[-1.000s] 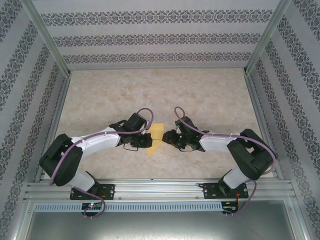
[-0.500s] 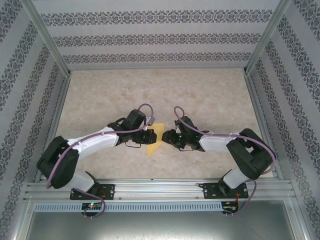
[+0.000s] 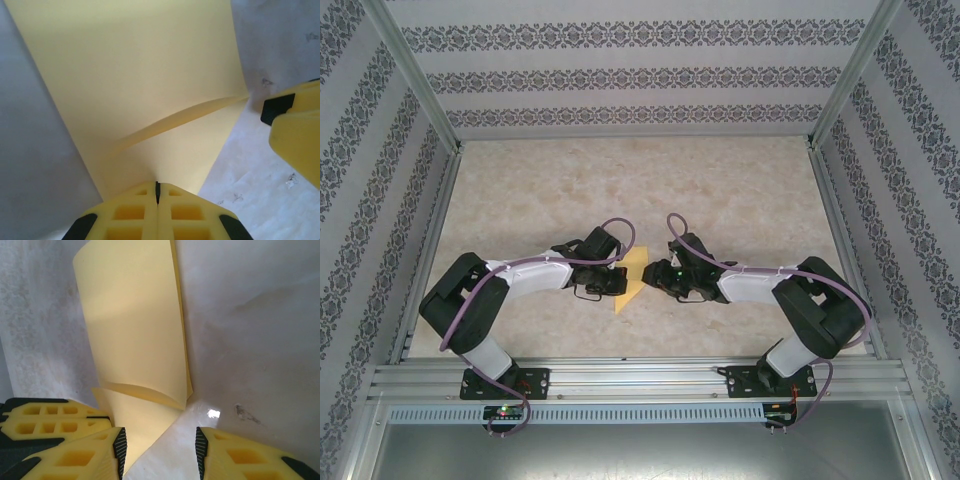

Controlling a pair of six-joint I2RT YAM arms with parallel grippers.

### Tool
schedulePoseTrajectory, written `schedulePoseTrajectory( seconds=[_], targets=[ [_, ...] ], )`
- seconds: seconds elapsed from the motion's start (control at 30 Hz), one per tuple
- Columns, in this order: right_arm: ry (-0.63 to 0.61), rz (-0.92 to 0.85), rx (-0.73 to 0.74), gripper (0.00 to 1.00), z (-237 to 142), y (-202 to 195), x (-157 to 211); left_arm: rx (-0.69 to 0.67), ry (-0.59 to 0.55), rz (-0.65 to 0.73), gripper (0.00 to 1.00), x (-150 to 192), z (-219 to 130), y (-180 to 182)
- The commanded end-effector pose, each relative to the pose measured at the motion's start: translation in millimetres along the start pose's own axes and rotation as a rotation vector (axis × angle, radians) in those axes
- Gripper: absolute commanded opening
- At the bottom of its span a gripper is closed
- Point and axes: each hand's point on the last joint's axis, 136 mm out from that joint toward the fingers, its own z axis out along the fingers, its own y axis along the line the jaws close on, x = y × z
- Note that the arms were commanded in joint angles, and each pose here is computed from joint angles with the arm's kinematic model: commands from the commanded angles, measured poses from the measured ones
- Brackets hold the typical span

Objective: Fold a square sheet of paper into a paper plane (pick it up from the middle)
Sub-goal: Fourth fold the wing at the center of the table.

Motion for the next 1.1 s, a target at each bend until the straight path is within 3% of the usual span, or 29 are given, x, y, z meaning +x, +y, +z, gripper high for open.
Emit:
schedulePoseTrajectory(
  seconds=[0.0, 0.8, 1.07],
  targets=[
    [0.019, -0.007, -0.026, 0.44, 6, 12, 0, -0.066, 0.034, 0.006, 0.00, 11, 7, 17],
    [0.026, 0.000, -0.120, 0.44, 20, 33, -6, -0.069, 0.052, 0.006, 0.00, 18, 12, 22],
    [0.074, -0.092, -0.143, 0.36, 25, 37, 0, -0.060, -0.006, 0.014, 0.03, 10, -5, 16]
  ],
)
